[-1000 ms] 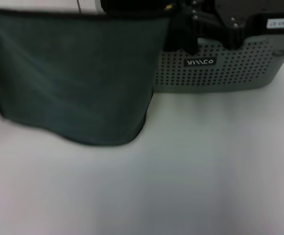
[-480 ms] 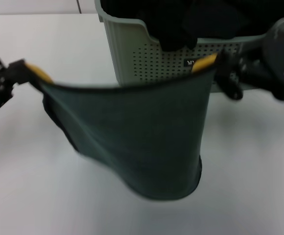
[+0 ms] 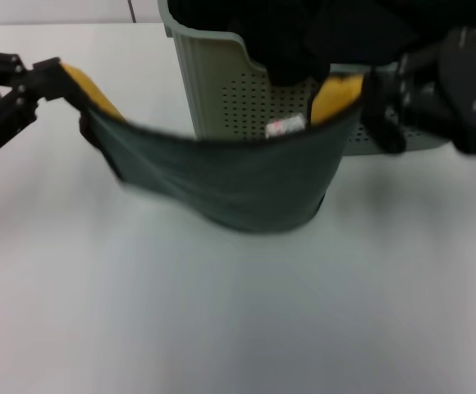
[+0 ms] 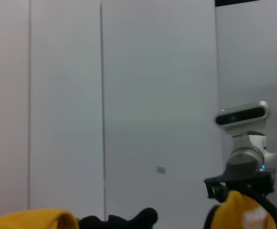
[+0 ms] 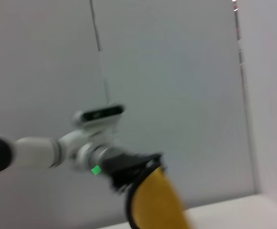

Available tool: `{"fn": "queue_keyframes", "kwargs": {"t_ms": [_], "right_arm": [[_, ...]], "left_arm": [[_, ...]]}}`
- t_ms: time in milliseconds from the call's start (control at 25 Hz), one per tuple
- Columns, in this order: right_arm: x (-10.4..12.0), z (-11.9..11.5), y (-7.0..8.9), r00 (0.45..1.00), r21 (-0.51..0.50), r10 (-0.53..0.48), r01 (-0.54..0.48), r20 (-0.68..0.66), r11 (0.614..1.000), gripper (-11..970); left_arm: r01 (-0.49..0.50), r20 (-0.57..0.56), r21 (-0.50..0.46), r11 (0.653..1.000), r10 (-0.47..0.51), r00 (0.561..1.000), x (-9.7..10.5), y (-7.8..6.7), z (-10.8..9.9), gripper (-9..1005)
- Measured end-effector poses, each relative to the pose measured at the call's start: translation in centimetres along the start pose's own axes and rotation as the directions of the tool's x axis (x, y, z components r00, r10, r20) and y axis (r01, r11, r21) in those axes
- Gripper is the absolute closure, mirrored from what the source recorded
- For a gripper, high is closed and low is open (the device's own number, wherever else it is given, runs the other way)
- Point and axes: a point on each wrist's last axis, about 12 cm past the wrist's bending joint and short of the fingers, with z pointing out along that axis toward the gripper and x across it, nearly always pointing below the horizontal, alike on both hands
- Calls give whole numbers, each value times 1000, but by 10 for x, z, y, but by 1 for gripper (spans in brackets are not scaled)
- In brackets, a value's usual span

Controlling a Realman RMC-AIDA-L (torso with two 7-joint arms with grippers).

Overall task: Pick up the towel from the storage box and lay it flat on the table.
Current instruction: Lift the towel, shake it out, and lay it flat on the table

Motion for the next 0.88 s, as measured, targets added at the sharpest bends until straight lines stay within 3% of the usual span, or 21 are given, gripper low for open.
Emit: {"fn": "queue_keyframes", "kwargs": {"t_ms": [240,400,520,640,760,880], "right_arm": [[17,-1,45,999,-156,23,-28,-37,987,920],[6,-19,77,1000,-166,-7,10,23,986,919],[5,-28,88,1000,-135,6,-4,16,991,918],[27,-18,81,995,-133,85,-90,-43,987,917],[68,4,59,971,-149,210,-225,-110,963,917],[90,10,40,954,-126,282,-293,-98,948,916]], "left_arm": [[51,-123,116,992,-36,992,-1,-21,-15,979],[40,-163,190,981,-9,987,-12,-36,-26,978],[62,-197,222,973,-17,980,-26,-42,-30,978],[144,-274,203,969,-85,958,-14,-43,-28,978],[209,-311,124,970,-162,937,15,-38,-23,978],[262,-357,27,965,-235,904,38,-29,-21,977]]}}
